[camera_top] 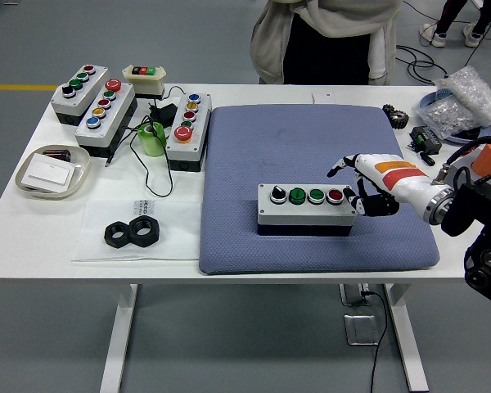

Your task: Pick up the button,place it on the desk,press the button,press the button

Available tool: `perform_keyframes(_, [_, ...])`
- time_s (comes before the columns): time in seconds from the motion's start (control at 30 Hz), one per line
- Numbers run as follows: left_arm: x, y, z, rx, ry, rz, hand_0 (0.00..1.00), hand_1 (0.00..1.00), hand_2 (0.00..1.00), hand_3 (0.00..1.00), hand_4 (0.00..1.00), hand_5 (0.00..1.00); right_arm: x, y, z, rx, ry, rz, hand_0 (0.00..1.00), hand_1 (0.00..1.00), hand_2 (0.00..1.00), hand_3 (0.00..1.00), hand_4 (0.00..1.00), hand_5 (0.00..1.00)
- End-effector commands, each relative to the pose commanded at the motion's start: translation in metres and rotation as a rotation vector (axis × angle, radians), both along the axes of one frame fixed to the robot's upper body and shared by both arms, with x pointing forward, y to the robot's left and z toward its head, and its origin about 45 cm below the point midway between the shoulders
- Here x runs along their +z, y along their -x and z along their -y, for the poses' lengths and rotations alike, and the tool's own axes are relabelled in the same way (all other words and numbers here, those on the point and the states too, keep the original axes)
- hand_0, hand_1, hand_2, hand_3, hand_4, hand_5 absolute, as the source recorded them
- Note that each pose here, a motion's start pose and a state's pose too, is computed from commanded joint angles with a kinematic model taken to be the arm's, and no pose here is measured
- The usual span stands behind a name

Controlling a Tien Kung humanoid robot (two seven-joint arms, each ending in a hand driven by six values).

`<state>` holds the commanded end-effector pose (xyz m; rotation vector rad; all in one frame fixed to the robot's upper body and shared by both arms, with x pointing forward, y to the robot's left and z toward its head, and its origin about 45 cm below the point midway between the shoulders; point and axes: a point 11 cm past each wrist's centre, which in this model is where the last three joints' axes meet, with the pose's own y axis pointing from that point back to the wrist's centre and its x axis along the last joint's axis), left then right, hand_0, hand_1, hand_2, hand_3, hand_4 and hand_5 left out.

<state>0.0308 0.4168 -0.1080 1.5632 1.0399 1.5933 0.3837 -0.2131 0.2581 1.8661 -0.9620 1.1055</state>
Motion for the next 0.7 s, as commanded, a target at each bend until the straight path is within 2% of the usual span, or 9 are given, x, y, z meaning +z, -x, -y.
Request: perform_keyframes(0.7, [0.000, -0.0029, 0.001, 0.004, 0.002, 0.009, 0.751, 0.788, 0.863, 0.781, 0.552, 0.998, -0.028, 0.003, -0.014, 0.036, 0.074, -0.065, 0.101, 0.002, 0.082, 0.700, 0.504, 0.002])
